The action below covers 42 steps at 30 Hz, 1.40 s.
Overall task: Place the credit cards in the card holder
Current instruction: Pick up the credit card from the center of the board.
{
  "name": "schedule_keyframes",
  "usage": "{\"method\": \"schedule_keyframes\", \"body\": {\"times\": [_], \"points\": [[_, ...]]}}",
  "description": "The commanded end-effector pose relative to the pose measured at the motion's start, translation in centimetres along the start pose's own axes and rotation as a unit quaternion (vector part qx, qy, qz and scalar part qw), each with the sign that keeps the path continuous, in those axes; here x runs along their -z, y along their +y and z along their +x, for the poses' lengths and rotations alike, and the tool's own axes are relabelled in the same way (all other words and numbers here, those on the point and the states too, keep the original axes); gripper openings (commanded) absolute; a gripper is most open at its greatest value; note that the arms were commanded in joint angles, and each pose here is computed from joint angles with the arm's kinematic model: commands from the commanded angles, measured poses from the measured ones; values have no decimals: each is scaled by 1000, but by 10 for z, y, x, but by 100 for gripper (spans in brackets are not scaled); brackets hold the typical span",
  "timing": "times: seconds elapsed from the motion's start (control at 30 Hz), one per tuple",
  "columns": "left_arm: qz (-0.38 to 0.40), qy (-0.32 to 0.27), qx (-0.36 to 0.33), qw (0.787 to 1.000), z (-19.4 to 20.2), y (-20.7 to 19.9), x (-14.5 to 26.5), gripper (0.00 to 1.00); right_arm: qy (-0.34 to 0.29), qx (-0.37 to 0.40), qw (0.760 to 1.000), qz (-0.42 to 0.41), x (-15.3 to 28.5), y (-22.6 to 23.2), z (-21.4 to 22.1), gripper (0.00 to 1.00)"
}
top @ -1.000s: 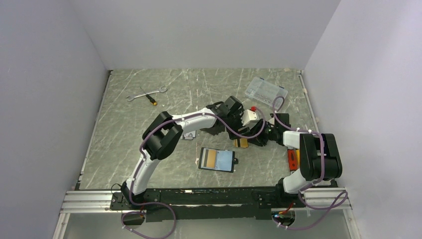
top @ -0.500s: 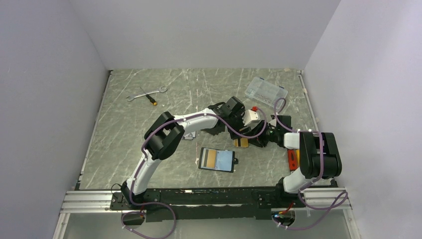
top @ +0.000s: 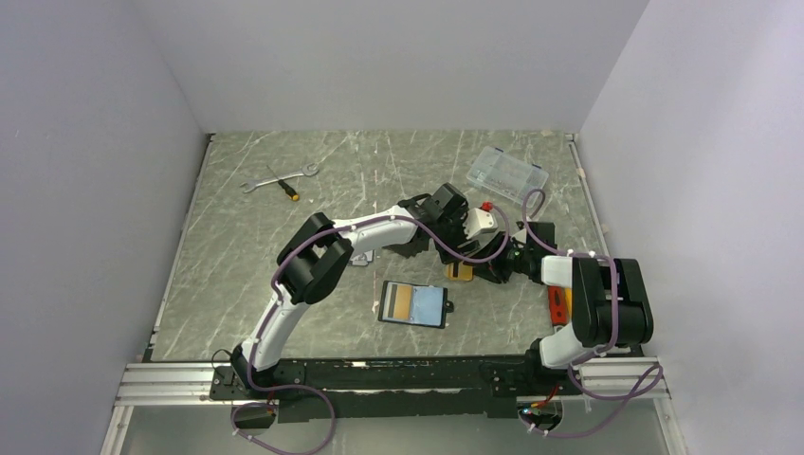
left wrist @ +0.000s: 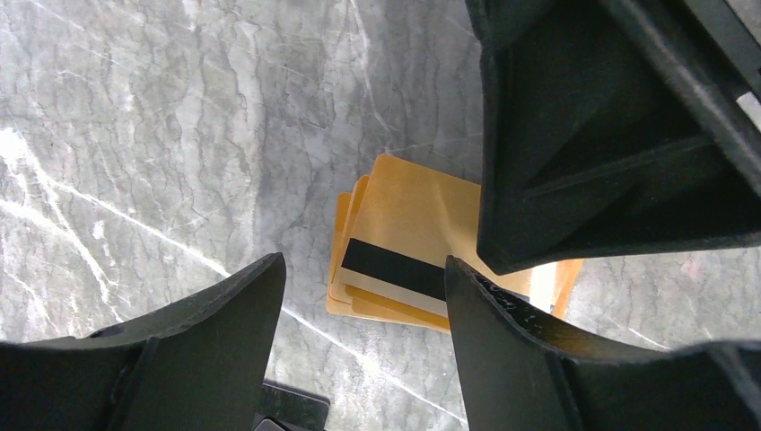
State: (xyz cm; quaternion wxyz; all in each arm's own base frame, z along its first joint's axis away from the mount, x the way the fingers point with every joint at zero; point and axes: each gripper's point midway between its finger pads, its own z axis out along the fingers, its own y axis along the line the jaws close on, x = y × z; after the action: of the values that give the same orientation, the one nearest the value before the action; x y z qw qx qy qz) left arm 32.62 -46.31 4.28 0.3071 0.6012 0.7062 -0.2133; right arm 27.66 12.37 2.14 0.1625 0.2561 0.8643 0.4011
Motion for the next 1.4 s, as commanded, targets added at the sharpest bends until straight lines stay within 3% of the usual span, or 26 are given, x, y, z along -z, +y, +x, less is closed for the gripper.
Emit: {"method": "schedule_keyframes", "body": {"times": [0.0,0.5,0.87,1.37], "points": [[-2,-5,-21,1000,-9,-1,12,71,-11,-7,996,92,5,-41,7,42],[24,-33,-29,999,-26,-6,42,75,-21,-11,993,119,8,-50,6,37],[-12,14,-38,999,-5,9,18,73,-31,-9,993,114,12,-43,3,36],[5,33,-63,997,-2,-11,0,73,-31,-10,994,100,9,-40,3,38]]}}
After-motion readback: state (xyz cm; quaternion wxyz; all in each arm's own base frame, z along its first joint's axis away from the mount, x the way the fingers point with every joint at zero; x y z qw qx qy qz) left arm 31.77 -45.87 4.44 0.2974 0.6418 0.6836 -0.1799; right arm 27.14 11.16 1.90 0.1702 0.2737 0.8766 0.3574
